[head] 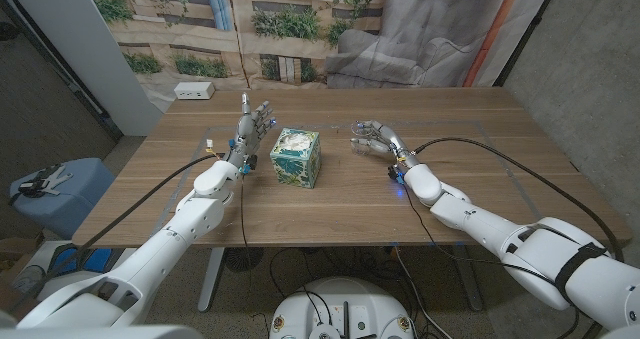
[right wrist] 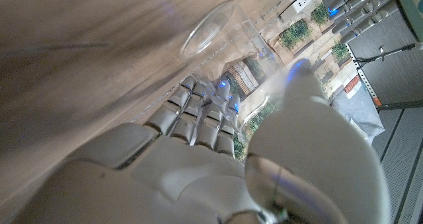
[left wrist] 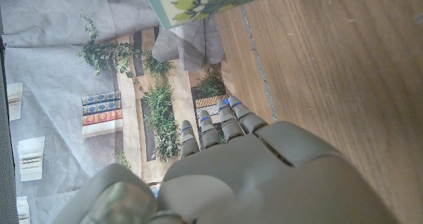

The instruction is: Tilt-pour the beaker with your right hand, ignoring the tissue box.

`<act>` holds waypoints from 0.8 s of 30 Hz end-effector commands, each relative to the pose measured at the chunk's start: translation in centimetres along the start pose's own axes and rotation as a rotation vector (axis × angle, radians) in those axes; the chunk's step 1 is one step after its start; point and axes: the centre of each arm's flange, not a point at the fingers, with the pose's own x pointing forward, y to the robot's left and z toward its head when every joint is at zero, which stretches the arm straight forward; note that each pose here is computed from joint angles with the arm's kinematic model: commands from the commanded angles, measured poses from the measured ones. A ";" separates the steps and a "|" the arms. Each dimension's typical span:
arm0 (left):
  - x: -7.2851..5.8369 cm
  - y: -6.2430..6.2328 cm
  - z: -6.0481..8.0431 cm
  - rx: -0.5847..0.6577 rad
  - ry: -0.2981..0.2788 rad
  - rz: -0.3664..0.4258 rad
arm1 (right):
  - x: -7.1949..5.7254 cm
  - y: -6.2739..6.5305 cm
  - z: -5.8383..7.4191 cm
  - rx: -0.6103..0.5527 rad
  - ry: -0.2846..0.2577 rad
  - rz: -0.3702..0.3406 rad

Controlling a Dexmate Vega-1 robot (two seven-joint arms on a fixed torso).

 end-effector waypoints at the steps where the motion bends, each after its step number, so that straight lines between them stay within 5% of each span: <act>1: 0.0 0.0 0.0 0.000 0.000 0.000 | -0.1 0.2 -0.3 0.009 0.008 0.011; 24: 0.0 0.0 0.0 0.000 0.000 0.000 | 0.0 -0.4 -0.7 0.018 -0.015 0.108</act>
